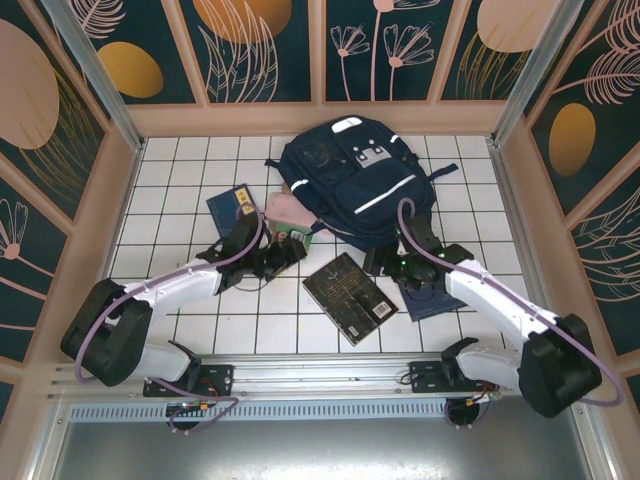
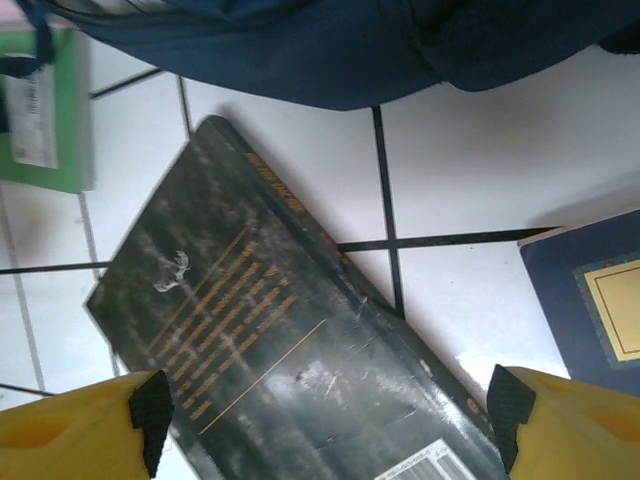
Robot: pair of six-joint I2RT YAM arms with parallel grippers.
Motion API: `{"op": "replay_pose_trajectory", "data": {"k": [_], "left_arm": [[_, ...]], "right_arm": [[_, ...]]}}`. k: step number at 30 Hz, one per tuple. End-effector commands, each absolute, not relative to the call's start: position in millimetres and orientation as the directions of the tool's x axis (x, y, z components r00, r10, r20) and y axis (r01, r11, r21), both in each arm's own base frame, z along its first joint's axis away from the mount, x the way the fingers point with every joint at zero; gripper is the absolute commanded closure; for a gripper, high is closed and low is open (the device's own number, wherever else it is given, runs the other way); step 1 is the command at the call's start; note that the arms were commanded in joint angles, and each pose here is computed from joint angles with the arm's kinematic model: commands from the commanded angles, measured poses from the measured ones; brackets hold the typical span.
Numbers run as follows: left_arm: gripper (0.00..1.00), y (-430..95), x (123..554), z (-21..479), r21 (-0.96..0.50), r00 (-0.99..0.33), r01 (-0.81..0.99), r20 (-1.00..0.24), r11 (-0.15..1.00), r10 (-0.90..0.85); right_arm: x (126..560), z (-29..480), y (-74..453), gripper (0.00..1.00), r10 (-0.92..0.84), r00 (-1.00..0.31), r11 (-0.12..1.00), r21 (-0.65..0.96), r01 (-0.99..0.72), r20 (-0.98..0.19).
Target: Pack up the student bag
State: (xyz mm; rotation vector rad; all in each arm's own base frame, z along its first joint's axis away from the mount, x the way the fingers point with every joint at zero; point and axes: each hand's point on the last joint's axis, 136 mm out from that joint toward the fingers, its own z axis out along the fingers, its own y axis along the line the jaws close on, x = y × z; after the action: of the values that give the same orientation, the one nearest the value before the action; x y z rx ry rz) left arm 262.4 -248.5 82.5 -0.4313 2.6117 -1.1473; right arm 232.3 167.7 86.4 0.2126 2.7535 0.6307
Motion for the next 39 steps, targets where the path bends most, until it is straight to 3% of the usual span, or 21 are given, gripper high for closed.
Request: {"op": "replay_pose_trajectory", "data": {"k": [1, 9, 25, 39], "left_arm": [[0.28, -269.3, 253.2, 112.0, -0.846, -0.926, -0.144, -0.067, 0.514, -0.371], [0.27, -269.8, 236.1, 79.1, -0.841, -0.918, -0.228, 0.018, 0.491, -0.395], [0.28, -289.5, 235.7, 48.4, -0.81, -0.934, -0.259, 0.071, 0.526, -0.351], [0.33, -305.2, 246.7, 101.9, -0.902, -0.942, -0.161, 0.019, 0.4, -0.336]], "right_arm": [[234.6, 67.5, 173.8, 0.17, 0.172, -0.954, 0.903, 0.427, 0.052, -0.247], [238.0, 37.4, 186.3, 0.16, 0.141, -0.972, 0.91, 0.411, 0.051, -0.19], [213.2, 18.2, 222.5, 0.17, 0.082, -0.991, 0.879, 0.477, 0.022, -0.106], [210.1, 8.8, 227.4, 0.17, 0.1, -0.992, 0.86, 0.507, 0.049, -0.073]]}}
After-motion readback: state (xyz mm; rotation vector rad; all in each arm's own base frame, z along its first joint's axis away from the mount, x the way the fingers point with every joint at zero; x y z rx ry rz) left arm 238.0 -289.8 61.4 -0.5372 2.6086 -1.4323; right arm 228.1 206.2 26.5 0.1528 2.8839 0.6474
